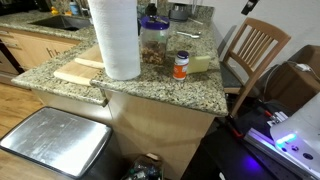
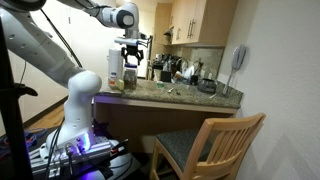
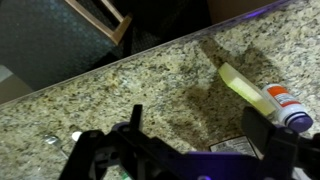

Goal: Move the keys from the purple jar to the white bottle

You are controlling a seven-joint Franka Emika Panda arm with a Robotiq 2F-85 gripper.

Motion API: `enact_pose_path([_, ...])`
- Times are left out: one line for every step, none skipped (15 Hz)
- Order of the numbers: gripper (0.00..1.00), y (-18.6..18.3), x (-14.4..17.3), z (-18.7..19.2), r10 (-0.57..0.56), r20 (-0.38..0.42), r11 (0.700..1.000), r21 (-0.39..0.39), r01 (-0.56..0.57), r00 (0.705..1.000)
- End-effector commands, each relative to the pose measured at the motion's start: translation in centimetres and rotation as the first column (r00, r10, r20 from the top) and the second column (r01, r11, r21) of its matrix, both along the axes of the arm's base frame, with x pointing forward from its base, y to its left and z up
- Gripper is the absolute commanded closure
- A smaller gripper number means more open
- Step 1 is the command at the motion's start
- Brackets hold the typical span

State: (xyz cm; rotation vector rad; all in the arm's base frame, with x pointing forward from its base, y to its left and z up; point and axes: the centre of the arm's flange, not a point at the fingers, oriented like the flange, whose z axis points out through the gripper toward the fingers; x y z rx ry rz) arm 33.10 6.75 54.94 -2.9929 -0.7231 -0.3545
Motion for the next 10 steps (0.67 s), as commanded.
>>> enact_pose_path([0.00, 6.0, 2.9, -2.8, 0.035, -0.011, 0.996, 0.086, -0.034, 0.999])
enact_pose_path([0.00, 7.2, 3.4, -2.3, 0.035, 0.002, 0.991, 0.132, -0.035, 0.999])
enact_pose_path([0.00, 8.5, 3.9, -1.6, 0.038, 0.028, 0.984, 0.172, -0.042, 0.999])
enact_pose_path([0.00, 9.7, 4.4, -1.2, 0.040, 0.059, 0.978, 0.201, -0.051, 0.997])
enact_pose_path([0.00, 10.7, 4.9, -0.8, 0.041, 0.084, 0.973, 0.224, -0.059, 0.996])
enact_pose_path([0.00, 11.5, 5.3, -0.3, 0.047, 0.085, 0.970, 0.236, -0.066, 0.995])
enact_pose_path([0.00, 11.9, 5.1, 0.1, 0.067, 0.089, 0.971, 0.225, -0.086, 0.994])
enact_pose_path([0.00, 10.6, 3.8, -0.6, 0.053, 0.083, 0.975, 0.210, -0.070, 0.995])
enact_pose_path([0.00, 11.1, 4.0, -0.2, 0.062, 0.088, 0.974, 0.211, -0.080, 0.994])
enact_pose_path([0.00, 11.4, 4.1, 0.0, 0.066, 0.090, 0.974, 0.212, -0.084, 0.994])
